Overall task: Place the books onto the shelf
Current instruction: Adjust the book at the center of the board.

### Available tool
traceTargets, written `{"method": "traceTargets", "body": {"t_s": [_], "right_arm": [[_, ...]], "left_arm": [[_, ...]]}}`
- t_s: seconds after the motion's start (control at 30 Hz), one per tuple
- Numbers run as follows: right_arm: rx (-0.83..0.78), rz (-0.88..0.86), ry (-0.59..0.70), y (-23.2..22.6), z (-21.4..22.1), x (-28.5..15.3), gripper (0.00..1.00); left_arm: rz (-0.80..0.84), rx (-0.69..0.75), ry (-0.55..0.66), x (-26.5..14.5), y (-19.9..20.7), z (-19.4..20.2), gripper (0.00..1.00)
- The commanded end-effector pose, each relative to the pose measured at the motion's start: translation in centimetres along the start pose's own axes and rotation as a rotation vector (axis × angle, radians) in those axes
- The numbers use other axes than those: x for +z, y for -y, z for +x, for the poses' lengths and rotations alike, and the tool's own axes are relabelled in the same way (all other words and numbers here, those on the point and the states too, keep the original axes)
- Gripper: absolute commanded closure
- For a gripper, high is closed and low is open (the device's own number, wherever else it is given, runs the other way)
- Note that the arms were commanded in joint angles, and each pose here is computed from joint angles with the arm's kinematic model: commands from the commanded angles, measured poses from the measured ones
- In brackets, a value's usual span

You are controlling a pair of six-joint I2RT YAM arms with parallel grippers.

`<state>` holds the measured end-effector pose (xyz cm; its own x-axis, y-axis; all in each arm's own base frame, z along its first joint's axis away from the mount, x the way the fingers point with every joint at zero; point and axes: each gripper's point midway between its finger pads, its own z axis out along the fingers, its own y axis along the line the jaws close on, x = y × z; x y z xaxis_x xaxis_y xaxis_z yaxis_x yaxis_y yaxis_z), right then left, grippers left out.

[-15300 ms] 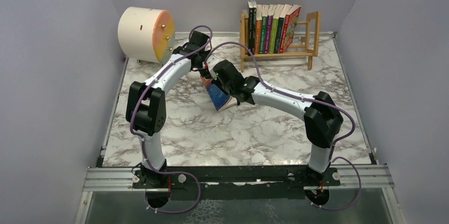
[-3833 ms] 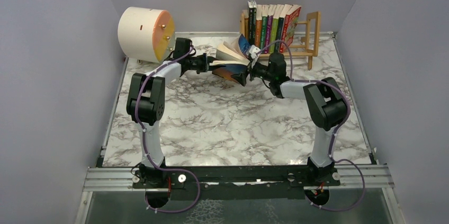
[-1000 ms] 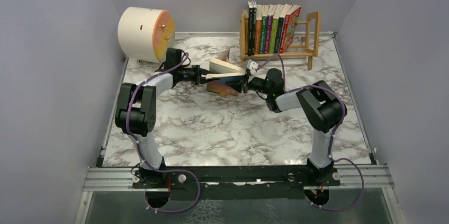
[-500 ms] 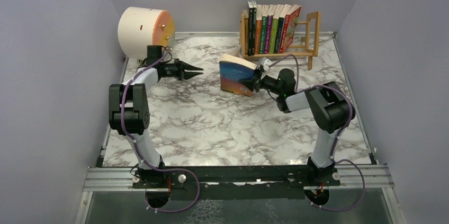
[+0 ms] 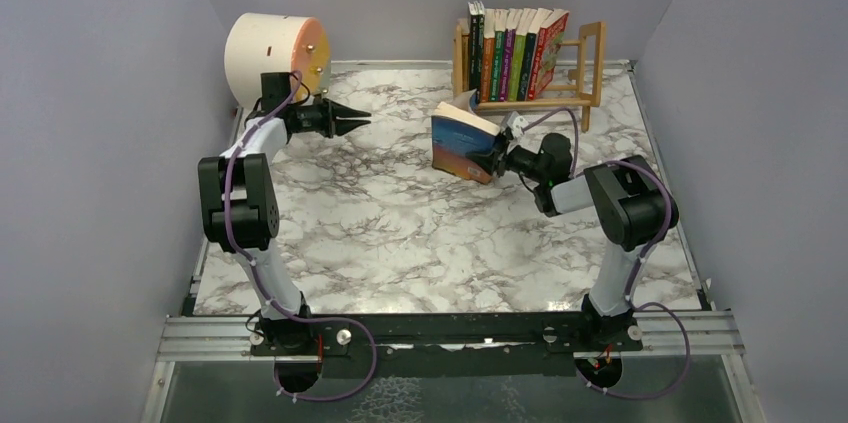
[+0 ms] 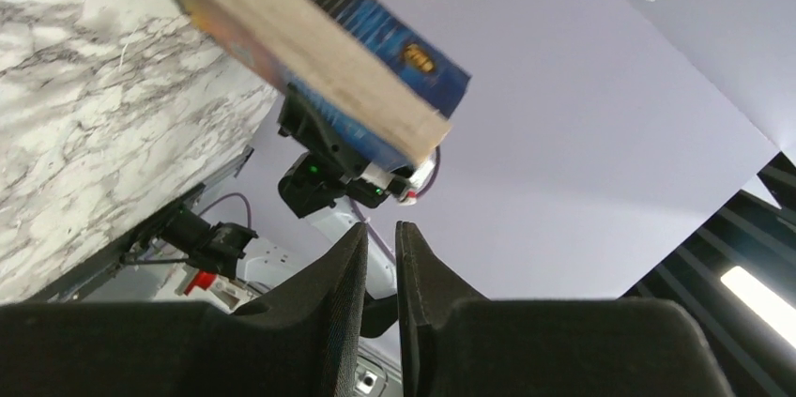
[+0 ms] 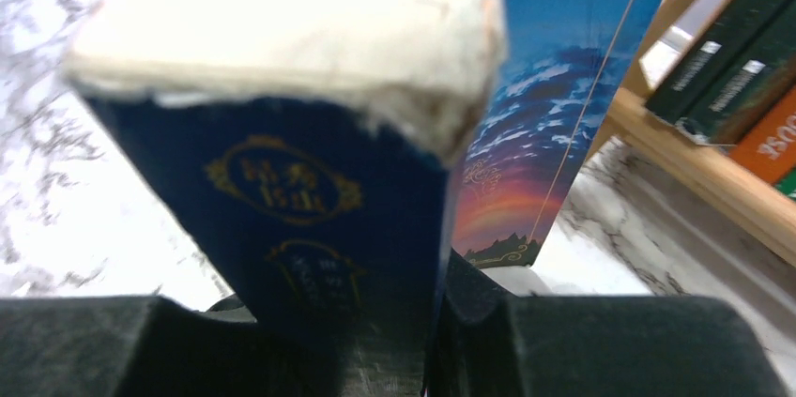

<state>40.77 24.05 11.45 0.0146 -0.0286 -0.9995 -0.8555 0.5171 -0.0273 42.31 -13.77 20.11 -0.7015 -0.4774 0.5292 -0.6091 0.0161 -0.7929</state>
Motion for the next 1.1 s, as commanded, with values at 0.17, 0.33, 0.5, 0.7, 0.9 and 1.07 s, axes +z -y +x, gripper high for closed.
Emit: {"method": "traceTargets", "body": {"t_s": [0.17, 0.33, 0.5, 0.7, 0.9, 1.07], "right_arm": [[-0.182, -0.274, 0.17, -5.6, -4.1, -1.1, 0.99], [-0.156, -0.309, 0.145, -6.4, -3.6, -0.7, 0.99], [-0.189, -0.338, 0.083, -7.2, -2.9, 0.8, 0.99], [-0.18, -0.355, 0.077, -7.8, -2.7, 1.4, 0.99], [-0.183, -0.366, 0.053, -8.1, -2.3, 2.1, 0.99], [-0.18, -0.362, 0.051, -7.8, -2.3, 2.5, 0.99]], "left_arm": [[0.014, 0.127, 0.094, 0.5, 3.4, -1.4, 0.89], [-0.014, 0.167, 0.102, 2.2, 3.7, -1.2, 0.89], [-0.05, 0.187, 0.091, 4.6, 3.7, -0.5, 0.89], [-0.086, 0.214, 0.065, 7.4, 3.7, 1.0, 0.9], [-0.107, 0.231, 0.015, 9.4, 3.5, 3.2, 0.9], [-0.133, 0.235, -0.026, 10.4, 2.6, 4.7, 0.9]]}}
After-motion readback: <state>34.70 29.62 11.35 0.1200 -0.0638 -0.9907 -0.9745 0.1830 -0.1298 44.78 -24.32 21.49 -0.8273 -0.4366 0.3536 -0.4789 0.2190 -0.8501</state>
